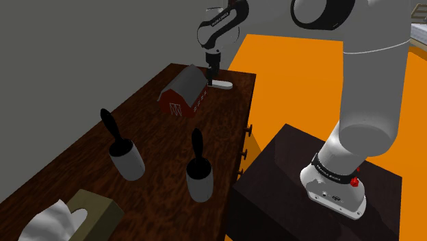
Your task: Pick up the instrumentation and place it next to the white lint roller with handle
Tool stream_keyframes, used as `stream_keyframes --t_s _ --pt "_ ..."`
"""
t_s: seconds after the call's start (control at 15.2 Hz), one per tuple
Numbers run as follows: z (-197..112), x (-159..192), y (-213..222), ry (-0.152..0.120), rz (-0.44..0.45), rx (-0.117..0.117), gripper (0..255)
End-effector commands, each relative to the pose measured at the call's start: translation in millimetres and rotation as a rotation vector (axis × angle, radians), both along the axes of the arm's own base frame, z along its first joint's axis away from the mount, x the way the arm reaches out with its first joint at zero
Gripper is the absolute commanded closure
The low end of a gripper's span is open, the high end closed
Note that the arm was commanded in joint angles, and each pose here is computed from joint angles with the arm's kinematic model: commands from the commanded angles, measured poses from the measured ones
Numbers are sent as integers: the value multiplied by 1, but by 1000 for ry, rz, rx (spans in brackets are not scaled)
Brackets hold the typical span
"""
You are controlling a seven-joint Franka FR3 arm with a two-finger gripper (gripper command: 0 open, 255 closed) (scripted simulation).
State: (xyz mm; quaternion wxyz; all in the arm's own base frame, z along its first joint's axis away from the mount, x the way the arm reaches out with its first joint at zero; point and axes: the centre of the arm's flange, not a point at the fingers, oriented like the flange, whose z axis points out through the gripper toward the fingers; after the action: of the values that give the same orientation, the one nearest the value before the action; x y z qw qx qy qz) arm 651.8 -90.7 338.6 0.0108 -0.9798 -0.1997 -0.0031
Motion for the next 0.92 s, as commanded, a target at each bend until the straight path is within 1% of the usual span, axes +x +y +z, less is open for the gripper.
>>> stream_keyframes --t_s 0.0,0.46,0.53,0.86 --pt "-8 1 0 0 0 0 0" --pt "-8 1 0 0 0 0 0" --pt "-8 1 0 0 0 0 255" --pt "-8 1 0 0 0 0 255"
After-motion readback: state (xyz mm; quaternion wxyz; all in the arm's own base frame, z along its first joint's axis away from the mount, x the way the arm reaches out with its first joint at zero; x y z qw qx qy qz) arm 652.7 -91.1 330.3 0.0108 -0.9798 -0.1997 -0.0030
